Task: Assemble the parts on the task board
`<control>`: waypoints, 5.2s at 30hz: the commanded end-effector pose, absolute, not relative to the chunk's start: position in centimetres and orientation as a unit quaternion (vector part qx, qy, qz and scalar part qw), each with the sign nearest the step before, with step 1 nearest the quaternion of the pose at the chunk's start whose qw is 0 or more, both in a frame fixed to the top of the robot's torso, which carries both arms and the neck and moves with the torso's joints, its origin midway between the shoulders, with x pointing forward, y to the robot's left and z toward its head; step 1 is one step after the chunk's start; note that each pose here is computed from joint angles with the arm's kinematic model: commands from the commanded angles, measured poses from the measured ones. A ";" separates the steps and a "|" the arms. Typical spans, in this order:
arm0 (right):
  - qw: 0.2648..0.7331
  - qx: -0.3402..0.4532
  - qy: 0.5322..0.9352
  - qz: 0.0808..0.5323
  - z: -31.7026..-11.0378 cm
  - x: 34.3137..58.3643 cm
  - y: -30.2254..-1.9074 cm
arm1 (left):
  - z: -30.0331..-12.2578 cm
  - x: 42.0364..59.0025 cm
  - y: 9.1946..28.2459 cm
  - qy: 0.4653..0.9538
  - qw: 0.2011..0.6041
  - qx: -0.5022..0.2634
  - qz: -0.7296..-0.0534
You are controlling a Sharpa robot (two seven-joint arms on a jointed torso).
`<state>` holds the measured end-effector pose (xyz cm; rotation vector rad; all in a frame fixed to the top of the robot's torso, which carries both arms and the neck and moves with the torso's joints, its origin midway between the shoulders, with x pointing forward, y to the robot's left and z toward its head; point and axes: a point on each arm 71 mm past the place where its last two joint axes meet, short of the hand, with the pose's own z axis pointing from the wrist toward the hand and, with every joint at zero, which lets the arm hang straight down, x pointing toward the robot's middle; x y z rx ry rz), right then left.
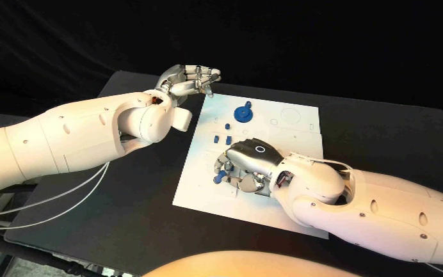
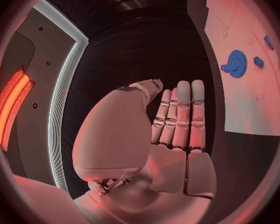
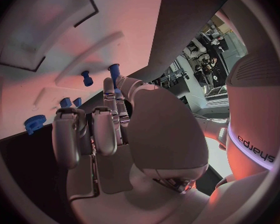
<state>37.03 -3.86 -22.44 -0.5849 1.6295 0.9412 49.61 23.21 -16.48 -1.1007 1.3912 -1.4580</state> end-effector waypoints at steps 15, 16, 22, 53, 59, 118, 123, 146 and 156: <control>0.549 -0.285 0.691 0.374 -22.9 36.3 -2.7 | -16.4 49.6 23.0 0.552 0.406 -0.435 -0.584; 0.548 -0.286 0.693 0.371 -23.0 36.3 -2.7 | -16.4 49.6 23.0 0.552 0.406 -0.435 -0.584; 0.549 -0.285 0.696 0.364 -23.1 36.4 -2.7 | -16.5 49.7 22.9 0.552 0.406 -0.435 -0.584; 0.623 -0.177 0.642 0.411 -19.5 36.5 -7.4 | -16.8 49.6 23.1 0.556 0.404 -0.437 -0.580; 0.600 -0.062 0.703 0.377 -18.3 38.5 -13.5 | -17.0 49.6 23.2 0.557 0.403 -0.440 -0.578; 0.509 0.056 0.839 0.184 -25.9 34.8 -20.2 | -17.3 49.0 23.5 0.564 0.396 -0.441 -0.575; 0.518 0.067 0.832 0.188 -25.9 34.7 -20.1 | -17.3 48.9 23.5 0.564 0.397 -0.442 -0.574; 0.543 0.106 0.793 0.255 -23.0 34.2 -17.9 | -17.4 49.0 23.4 0.564 0.397 -0.442 -0.574; 0.503 0.078 0.818 0.266 -23.9 34.6 -15.4 | -17.4 49.0 23.2 0.565 0.394 -0.440 -0.576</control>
